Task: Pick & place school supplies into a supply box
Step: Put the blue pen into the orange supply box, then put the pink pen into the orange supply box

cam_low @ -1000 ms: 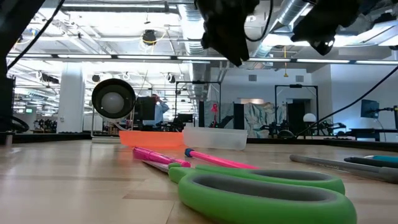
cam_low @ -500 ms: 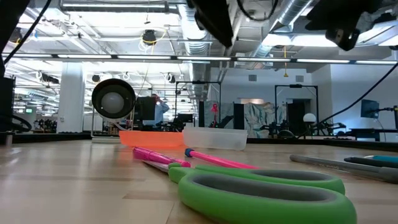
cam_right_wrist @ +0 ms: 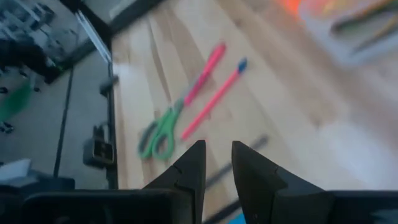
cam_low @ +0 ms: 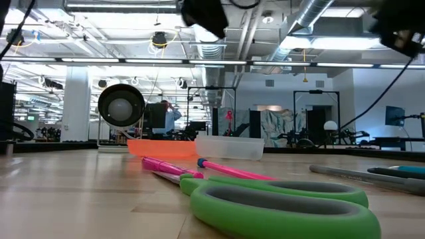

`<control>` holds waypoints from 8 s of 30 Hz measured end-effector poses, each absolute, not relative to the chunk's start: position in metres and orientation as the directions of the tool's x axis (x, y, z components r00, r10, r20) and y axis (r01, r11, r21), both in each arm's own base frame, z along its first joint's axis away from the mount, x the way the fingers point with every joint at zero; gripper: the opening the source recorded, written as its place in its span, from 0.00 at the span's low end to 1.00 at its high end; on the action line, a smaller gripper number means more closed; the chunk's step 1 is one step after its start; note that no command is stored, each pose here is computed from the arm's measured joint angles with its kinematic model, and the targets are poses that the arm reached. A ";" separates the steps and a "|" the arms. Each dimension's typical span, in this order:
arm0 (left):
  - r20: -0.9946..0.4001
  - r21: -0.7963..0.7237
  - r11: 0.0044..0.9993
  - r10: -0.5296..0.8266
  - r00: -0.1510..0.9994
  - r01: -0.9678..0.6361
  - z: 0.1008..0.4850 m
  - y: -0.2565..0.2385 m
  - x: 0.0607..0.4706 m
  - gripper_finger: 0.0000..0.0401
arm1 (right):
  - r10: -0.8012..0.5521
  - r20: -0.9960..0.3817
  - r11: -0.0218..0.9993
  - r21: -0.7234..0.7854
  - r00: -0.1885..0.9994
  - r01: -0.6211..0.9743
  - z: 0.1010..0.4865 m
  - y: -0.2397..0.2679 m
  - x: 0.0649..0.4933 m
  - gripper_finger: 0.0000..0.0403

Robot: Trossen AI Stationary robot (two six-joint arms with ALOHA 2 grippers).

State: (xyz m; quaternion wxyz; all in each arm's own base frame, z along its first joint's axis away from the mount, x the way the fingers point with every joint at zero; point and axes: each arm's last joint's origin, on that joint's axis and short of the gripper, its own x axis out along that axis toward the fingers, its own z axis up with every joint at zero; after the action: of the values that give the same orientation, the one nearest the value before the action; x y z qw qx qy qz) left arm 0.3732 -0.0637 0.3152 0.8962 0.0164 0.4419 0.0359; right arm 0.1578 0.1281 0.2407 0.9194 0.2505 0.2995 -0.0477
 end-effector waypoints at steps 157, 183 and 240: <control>-0.629 0.023 0.913 0.329 0.704 -0.406 0.285 -0.058 0.257 0.41 | -0.196 -0.663 0.618 0.489 0.723 0.616 0.209 -0.035 0.313 0.07; -0.610 0.027 0.899 0.362 0.705 -0.438 0.286 -0.061 0.256 0.41 | -0.235 -0.662 0.528 0.528 0.711 0.666 0.183 -0.080 0.323 0.16; -0.842 0.055 0.995 -0.001 0.540 0.087 0.183 -0.122 0.308 0.41 | -0.121 -0.774 0.983 -0.009 0.622 0.181 0.257 0.038 0.236 0.29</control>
State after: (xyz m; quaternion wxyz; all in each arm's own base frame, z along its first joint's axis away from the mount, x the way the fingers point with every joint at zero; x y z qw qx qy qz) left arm 0.3075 -0.1220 0.1828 0.8764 0.0449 0.4789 -0.0252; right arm 0.2358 0.0383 0.2569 0.8998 0.0350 0.4266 -0.0840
